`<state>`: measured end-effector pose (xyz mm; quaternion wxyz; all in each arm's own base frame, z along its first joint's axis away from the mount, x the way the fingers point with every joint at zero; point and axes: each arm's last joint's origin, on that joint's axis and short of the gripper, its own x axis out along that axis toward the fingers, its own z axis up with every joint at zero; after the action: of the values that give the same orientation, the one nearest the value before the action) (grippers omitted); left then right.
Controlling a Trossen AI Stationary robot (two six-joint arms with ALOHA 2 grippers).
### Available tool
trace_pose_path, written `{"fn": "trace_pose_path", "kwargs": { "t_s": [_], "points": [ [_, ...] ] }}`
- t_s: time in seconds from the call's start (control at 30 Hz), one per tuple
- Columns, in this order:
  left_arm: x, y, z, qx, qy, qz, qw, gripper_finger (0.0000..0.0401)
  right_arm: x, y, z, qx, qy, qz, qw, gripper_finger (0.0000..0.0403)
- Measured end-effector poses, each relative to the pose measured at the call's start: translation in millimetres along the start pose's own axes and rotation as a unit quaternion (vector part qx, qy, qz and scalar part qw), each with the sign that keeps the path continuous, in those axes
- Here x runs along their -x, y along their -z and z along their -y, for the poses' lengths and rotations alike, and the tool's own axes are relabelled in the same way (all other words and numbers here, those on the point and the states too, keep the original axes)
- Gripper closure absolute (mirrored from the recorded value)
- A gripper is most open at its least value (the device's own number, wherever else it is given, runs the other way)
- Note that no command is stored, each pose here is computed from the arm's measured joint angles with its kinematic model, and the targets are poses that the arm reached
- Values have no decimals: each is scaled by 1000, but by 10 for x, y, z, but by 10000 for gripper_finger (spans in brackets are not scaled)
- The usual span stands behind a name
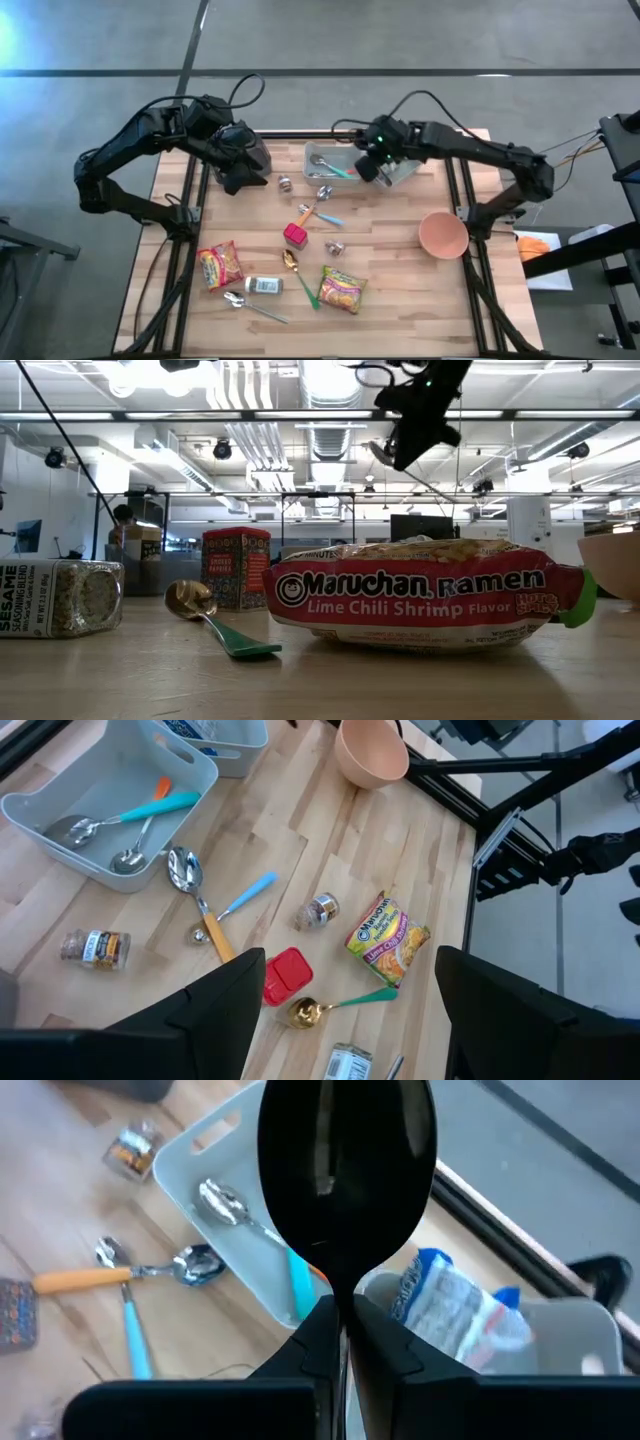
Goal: Pick & Place Food Item
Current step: Put the black spoon into the left gray bin
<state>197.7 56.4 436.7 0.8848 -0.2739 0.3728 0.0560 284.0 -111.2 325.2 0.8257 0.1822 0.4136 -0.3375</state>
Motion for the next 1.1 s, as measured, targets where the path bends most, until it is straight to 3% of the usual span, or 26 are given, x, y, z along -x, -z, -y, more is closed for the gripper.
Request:
{"fn": "trace_pose_path", "kwargs": {
  "t_s": [0.5,0.8,1.1],
  "points": [
    [0,1,1,-2,0,0,1000,105,-829,-746,-56,145,-62,-27,987,391],
    [0,1,2,-1,0,0,1000,105,-1384,-850,-106,233,-63,-120,963,391],
    [0,1,2,-1,0,0,1000,105,-1637,-954,-155,236,-104,-119,959,391]
  ]
}}
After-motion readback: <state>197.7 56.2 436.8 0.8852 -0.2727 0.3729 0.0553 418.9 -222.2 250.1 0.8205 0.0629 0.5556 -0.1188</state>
